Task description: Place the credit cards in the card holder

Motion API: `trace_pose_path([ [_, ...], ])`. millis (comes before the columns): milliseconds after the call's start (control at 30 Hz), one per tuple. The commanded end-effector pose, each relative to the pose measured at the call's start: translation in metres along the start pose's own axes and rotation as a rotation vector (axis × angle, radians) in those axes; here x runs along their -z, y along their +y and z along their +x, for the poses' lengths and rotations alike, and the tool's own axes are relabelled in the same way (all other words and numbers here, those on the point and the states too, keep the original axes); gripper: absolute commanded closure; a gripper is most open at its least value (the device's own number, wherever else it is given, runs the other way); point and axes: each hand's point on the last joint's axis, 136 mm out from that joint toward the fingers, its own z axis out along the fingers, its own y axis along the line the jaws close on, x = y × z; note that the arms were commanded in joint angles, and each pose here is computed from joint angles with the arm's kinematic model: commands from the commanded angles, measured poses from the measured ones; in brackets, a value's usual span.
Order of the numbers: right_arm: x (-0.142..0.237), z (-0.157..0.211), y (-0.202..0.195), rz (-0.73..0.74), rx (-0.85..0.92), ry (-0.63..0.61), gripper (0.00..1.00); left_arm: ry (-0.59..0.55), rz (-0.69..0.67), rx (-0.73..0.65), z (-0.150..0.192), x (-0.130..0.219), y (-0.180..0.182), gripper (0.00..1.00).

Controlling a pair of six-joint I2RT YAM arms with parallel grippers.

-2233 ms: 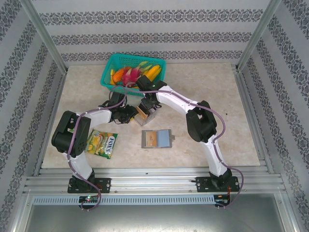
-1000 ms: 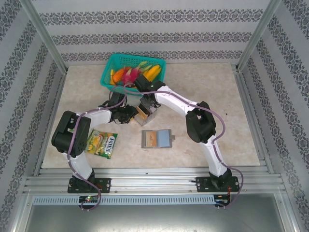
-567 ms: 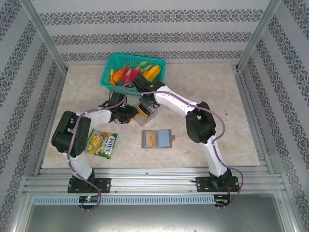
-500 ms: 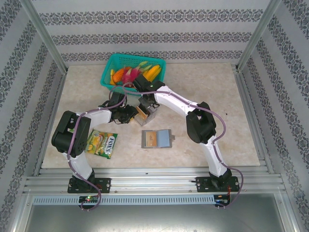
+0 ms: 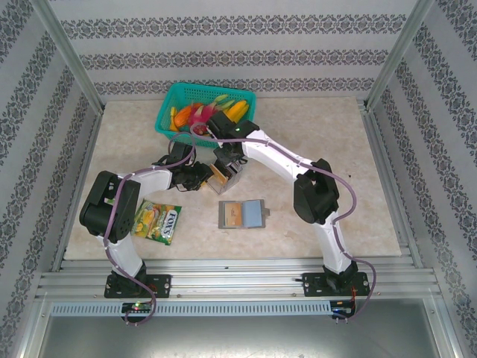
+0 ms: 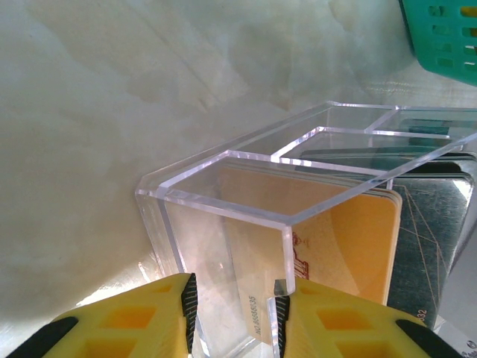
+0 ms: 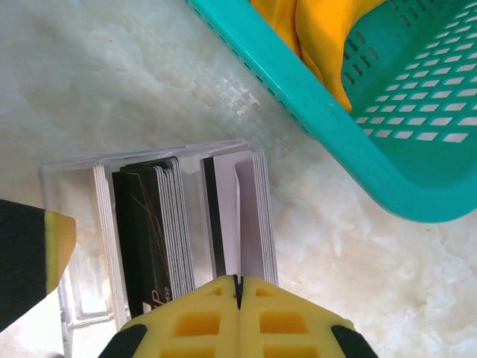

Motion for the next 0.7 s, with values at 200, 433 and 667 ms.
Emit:
trace_pose_path([
  [200, 0.057, -0.018, 0.004, -0.153, -0.163, -0.114, 1.0, -0.035, 0.032, -0.029, -0.003, 0.018, -0.006, 0.6],
  [433, 0.096, -0.018, -0.009, -0.383, -0.396, -0.213, 1.0, -0.091, 0.152, -0.092, -0.005, 0.051, -0.037, 0.51],
  [667, 0.135, -0.011, -0.027, -0.76, -0.71, -0.308, 1.0, -0.095, 0.429, -0.197, 0.006, 0.103, -0.101, 0.42],
])
